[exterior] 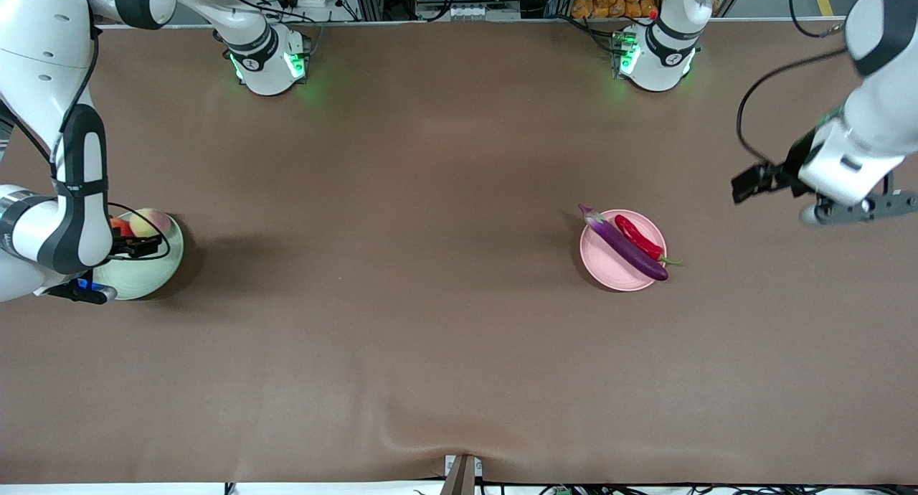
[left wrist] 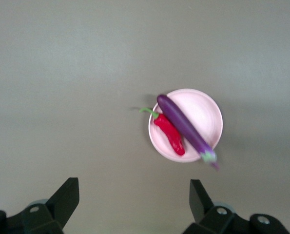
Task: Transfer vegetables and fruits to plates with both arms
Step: 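Lower the peach onto the green plate while the left gripper withdraws, then open the right gripper and withdraw it from the green plate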
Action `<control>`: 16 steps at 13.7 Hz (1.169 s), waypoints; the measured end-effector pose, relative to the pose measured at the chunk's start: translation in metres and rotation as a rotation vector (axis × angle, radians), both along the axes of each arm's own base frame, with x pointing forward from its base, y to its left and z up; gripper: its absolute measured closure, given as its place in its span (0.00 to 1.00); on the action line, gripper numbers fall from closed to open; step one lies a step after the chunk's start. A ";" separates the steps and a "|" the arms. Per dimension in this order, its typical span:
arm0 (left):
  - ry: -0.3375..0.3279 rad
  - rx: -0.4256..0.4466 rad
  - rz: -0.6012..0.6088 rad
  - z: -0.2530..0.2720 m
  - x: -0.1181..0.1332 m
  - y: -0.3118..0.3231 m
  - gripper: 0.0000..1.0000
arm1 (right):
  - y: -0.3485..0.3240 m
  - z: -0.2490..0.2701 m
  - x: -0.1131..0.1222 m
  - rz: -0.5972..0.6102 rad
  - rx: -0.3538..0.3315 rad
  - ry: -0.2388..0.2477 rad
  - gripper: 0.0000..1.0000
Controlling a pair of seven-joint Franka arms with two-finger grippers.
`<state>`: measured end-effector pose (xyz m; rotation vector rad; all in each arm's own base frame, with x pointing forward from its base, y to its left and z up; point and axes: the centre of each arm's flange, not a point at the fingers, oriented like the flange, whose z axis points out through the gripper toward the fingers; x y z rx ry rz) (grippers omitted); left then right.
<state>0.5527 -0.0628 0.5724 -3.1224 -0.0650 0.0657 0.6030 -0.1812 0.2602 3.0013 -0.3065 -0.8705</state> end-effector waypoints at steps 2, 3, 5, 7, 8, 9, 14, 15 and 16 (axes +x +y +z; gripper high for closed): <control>-0.004 -0.001 -0.047 0.017 -0.011 0.005 0.00 | 0.010 0.009 0.002 0.007 0.019 0.035 0.00; -0.001 0.000 -0.058 0.022 -0.016 0.005 0.00 | 0.017 0.019 0.005 0.013 0.031 0.055 0.00; 0.019 0.003 -0.078 0.029 -0.022 0.002 0.00 | 0.037 0.049 0.013 0.032 0.060 0.090 0.00; 0.026 0.004 -0.089 0.034 -0.024 -0.004 0.00 | 0.069 0.089 0.025 0.071 0.093 0.082 0.00; 0.028 0.004 -0.094 0.037 -0.025 -0.006 0.00 | 0.087 0.111 0.031 0.098 0.105 0.054 0.00; 0.034 0.005 -0.106 0.039 -0.026 -0.008 0.00 | 0.103 0.135 0.037 0.128 0.111 0.015 0.00; 0.086 0.028 -0.200 0.045 -0.016 -0.020 0.00 | 0.180 0.252 0.051 0.279 0.104 -0.174 0.00; 0.084 0.033 -0.208 0.048 -0.014 -0.024 0.00 | 0.183 0.274 0.049 0.292 0.105 -0.216 0.00; 0.080 0.035 -0.211 0.052 -0.014 -0.026 0.00 | 0.187 0.298 0.044 0.304 0.116 -0.255 0.00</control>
